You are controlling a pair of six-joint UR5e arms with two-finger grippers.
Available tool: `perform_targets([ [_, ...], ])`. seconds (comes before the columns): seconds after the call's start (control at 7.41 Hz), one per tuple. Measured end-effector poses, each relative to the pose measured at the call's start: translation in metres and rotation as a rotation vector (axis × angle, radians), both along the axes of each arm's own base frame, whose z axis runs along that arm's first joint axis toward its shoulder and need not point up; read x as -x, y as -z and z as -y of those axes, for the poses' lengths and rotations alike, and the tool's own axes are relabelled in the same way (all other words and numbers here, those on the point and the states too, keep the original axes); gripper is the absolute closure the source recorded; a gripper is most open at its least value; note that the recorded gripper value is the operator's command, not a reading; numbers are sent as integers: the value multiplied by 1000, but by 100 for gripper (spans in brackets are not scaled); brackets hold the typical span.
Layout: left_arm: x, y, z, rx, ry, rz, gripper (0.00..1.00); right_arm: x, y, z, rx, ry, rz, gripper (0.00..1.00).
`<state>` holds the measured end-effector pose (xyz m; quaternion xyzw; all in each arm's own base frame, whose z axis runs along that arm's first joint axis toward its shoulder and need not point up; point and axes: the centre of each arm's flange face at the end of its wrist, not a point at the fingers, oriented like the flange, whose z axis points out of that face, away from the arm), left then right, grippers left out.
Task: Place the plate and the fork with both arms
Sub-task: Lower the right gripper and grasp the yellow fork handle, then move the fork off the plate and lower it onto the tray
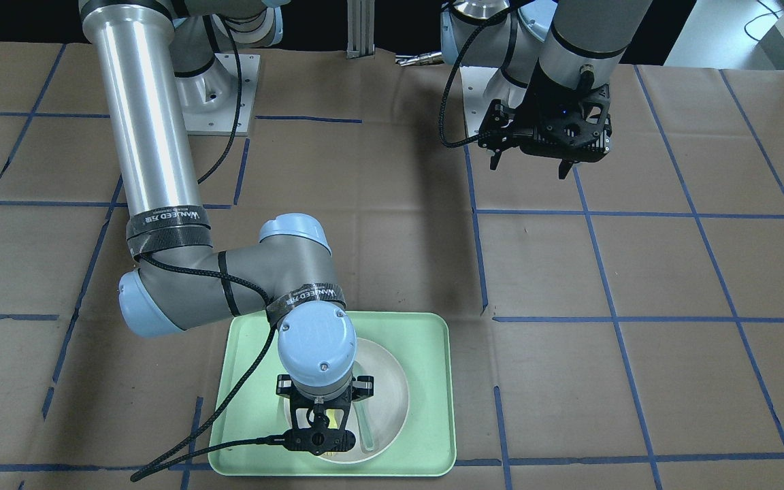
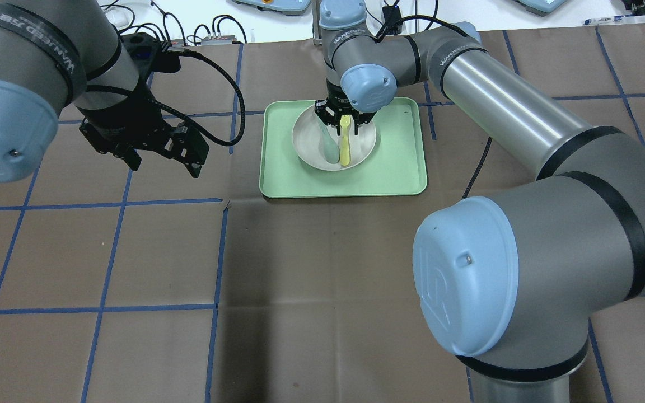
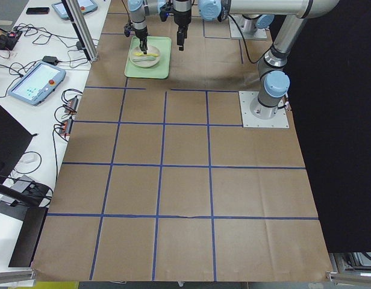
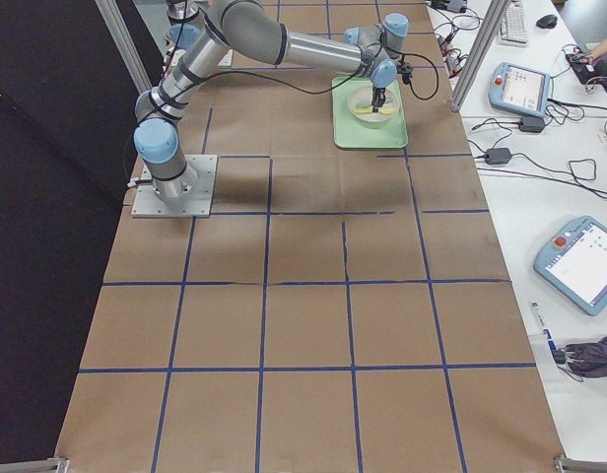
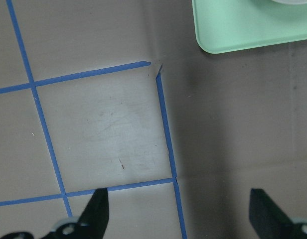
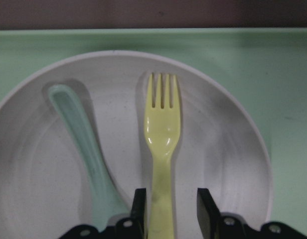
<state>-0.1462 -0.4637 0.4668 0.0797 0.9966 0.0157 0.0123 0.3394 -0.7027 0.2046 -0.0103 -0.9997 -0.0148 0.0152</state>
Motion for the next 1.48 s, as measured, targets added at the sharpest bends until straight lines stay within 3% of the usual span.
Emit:
perform_targets([
  [0.54,-8,11,-9,-15,-24,-5,0,-3,15,0,-18,-3,-5,55],
  [0.67,-8,12,-10,-16,-25,-6,0,-5,17,-2,-21,-6,-7,60],
  [1.08,-9,13,-10,-18,-25,-6,0,-7,20,-3,-24,-9,-9,86],
  [1.48,-9,13,-11,-18,-25,-6,0,-7,16,-1,-16,-8,-6,94],
])
